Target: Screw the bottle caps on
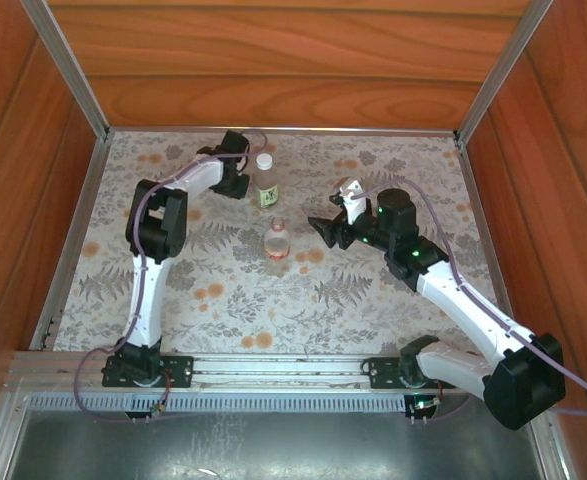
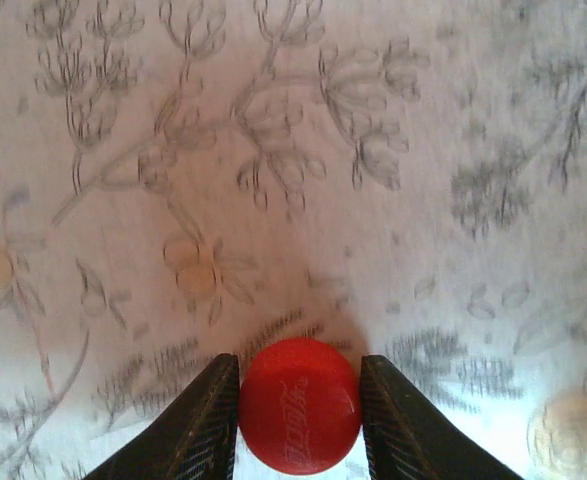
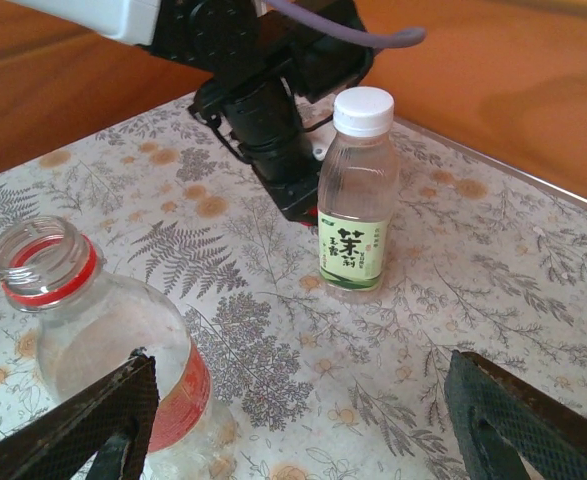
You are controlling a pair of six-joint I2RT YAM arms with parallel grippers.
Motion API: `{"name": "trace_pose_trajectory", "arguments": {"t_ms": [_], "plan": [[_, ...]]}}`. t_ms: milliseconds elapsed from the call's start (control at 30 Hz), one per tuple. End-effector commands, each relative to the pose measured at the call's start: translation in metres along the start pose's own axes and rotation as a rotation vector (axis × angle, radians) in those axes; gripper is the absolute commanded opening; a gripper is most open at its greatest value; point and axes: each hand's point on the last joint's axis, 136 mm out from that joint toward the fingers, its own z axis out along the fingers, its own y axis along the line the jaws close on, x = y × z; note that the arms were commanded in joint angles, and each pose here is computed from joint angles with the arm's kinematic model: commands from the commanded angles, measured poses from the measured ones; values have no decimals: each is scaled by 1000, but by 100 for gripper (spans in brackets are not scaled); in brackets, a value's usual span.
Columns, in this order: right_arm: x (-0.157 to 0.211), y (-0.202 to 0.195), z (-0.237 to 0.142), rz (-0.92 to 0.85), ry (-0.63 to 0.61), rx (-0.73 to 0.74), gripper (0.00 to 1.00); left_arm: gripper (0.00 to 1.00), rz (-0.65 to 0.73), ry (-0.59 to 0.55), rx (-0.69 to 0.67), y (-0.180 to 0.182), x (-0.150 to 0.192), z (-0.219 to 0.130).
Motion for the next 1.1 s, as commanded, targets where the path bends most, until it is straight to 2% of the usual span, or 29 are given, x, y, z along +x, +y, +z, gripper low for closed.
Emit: {"name": "trace_pose_trajectory", "arguments": {"t_ms": [0,400,833,1067], "plan": [[1,-2,-4,12,-9,17,80,37,-33,5,-12,-2,25,-6],[-1,3,-5,22,-21,-8,80,37,-66,10,-19,-18,104,-41],[15,8,-16,46,-1,-2,80,37,-49,-68,1,-26,117,-88],[18,7,-24,38,2,22,80,37,-44,-57,19,-38,143,-101]]}}
